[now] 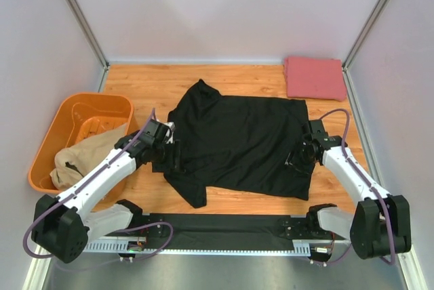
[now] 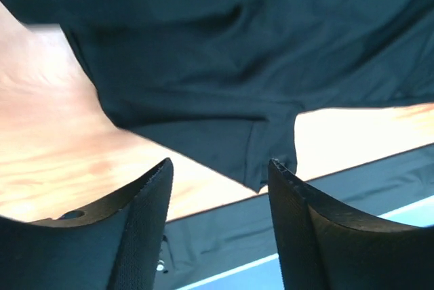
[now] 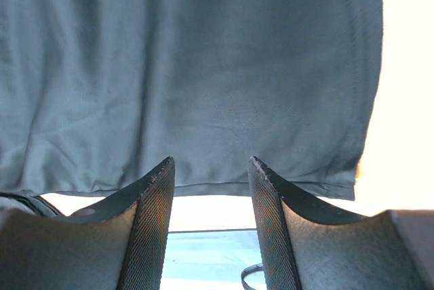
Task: Fold and stack the t-shirts
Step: Flatten the tshirt out
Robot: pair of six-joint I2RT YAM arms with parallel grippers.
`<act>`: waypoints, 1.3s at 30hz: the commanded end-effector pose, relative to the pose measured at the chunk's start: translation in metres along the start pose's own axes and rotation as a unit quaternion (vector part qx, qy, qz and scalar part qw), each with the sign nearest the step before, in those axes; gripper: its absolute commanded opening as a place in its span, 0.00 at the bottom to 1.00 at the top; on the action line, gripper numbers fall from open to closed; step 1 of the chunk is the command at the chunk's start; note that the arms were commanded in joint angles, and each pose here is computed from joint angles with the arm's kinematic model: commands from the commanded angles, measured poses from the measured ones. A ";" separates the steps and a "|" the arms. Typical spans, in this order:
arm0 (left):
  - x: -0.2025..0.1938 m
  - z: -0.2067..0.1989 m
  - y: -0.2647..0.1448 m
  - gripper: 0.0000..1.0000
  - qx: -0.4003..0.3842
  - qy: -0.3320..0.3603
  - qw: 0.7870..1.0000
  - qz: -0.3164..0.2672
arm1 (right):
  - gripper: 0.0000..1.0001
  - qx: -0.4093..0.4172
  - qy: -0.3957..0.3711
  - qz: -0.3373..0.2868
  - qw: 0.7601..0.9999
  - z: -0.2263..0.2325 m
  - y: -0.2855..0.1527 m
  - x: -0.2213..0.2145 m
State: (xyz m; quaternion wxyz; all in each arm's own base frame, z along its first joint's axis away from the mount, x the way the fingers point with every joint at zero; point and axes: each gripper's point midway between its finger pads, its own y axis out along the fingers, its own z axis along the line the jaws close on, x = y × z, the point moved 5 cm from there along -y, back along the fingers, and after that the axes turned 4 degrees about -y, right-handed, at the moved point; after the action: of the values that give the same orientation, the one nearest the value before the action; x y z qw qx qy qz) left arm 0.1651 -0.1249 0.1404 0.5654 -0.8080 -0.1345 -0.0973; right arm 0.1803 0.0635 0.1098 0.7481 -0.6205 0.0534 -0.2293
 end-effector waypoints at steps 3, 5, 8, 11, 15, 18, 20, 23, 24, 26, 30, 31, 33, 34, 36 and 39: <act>-0.025 -0.016 0.016 0.57 -0.032 -0.052 0.997 0.038 | 0.49 0.037 0.066 0.049 0.996 -0.001 0.029 -0.021; -0.025 -0.024 0.023 0.53 -0.033 -0.041 0.998 0.030 | 0.48 0.040 0.076 0.052 0.995 -0.004 0.037 -0.019; -0.006 -0.031 0.037 0.53 -0.013 -0.042 0.999 0.018 | 0.47 0.014 0.069 0.050 0.996 -0.011 0.047 -0.017; 0.016 -0.035 0.053 0.47 0.009 -0.008 1.000 0.009 | 0.44 0.003 0.068 0.044 0.997 -0.012 0.052 -0.011; 0.036 -0.037 0.071 0.43 0.045 0.009 0.999 0.028 | 0.43 0.002 0.068 0.042 0.997 -0.007 0.053 -0.001; 0.047 -0.036 0.086 0.46 0.053 0.000 0.998 0.047 | 0.43 -0.003 0.062 0.044 0.997 -0.003 0.057 0.010; 0.059 -0.033 0.094 0.46 0.052 -0.015 0.997 0.055 | 0.44 -0.011 0.053 0.046 0.997 0.001 0.065 0.023; 0.065 -0.023 0.111 0.46 0.074 -0.018 0.994 0.080 | 0.45 -0.024 0.039 0.057 0.997 0.007 0.073 0.040; 0.067 -0.024 0.110 0.47 0.076 -0.015 0.994 0.076 | 0.45 -0.026 0.034 0.057 0.997 0.009 0.073 0.045; 0.066 -0.026 0.098 0.55 0.070 -0.014 0.995 0.067 | 0.46 -0.044 0.021 0.076 0.996 0.006 0.072 0.045; 0.039 -0.030 0.062 0.61 0.064 -0.013 0.996 0.061 | 0.48 -0.070 0.013 0.072 0.995 -0.003 0.043 0.037; 0.032 -0.033 0.055 0.61 0.061 -0.007 0.996 0.057 | 0.49 -0.073 0.013 0.073 0.995 -0.006 0.036 0.030; 0.011 -0.041 0.036 0.60 0.051 0.007 0.997 0.048 | 0.51 -0.067 0.008 0.039 0.997 -0.010 0.018 0.026; 0.002 -0.042 0.035 0.56 0.048 0.004 0.998 0.052 | 0.52 -0.077 0.010 0.047 0.996 -0.017 0.013 0.018; -0.009 -0.051 0.030 0.51 0.033 0.013 0.998 0.055 | 0.54 -0.088 0.003 0.023 0.996 -0.023 0.002 0.015; -0.020 -0.057 0.042 0.39 0.037 0.033 0.995 0.081 | 0.61 -0.089 0.015 0.021 0.996 -0.025 -0.007 0.009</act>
State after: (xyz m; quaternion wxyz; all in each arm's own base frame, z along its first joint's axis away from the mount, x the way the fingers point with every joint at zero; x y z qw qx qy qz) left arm 0.1676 -0.1908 0.1332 0.5848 -0.8015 -0.0740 -0.1007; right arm 0.1913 0.0451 0.1110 0.7160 -0.6565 0.0871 -0.2209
